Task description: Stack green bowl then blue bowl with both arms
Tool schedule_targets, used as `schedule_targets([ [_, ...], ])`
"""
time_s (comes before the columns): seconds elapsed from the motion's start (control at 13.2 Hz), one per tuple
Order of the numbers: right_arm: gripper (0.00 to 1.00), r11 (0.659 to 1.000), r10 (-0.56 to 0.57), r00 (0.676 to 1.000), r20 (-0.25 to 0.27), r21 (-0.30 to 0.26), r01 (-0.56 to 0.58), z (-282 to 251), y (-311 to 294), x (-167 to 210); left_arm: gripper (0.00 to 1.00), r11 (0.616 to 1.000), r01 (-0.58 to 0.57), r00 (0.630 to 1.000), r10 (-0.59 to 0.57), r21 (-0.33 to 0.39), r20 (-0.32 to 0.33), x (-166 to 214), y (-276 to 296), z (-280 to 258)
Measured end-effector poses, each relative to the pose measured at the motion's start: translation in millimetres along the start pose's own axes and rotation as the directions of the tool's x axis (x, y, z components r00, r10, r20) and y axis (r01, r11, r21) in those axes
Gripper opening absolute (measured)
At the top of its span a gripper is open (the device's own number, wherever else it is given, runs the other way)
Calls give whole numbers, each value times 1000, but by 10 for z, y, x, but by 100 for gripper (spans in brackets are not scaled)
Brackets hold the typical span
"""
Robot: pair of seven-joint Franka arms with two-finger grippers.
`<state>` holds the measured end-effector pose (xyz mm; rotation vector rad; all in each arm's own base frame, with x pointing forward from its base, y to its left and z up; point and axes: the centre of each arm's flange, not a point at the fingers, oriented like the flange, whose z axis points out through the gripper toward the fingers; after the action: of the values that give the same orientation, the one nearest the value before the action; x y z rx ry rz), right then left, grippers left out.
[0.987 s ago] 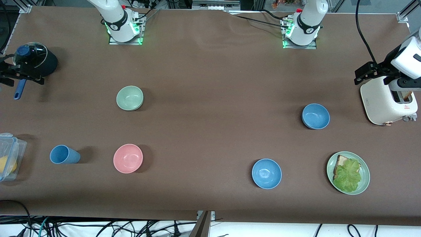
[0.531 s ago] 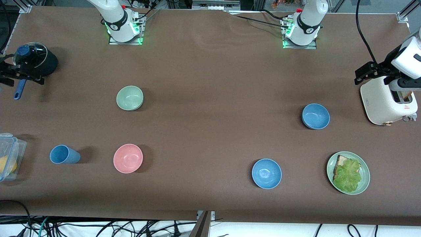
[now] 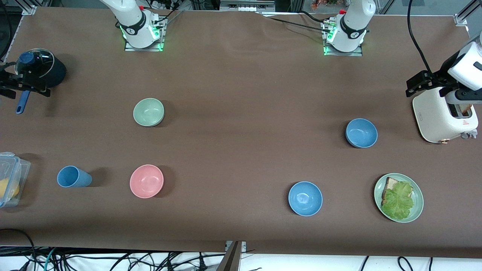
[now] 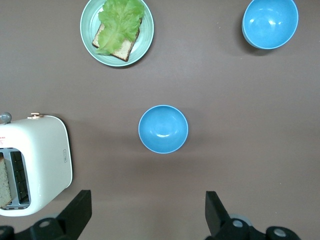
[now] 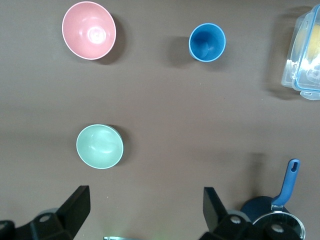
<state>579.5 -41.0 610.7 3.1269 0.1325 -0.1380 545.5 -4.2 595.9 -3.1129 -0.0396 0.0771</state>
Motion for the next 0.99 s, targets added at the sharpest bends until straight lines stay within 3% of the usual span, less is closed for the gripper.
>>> schedule_targets([
  [0.99, 100, 1000, 7, 1000, 0, 0, -7, 0, 4, -1, 100, 1000, 0, 1000, 0, 0, 0, 0, 0, 0],
])
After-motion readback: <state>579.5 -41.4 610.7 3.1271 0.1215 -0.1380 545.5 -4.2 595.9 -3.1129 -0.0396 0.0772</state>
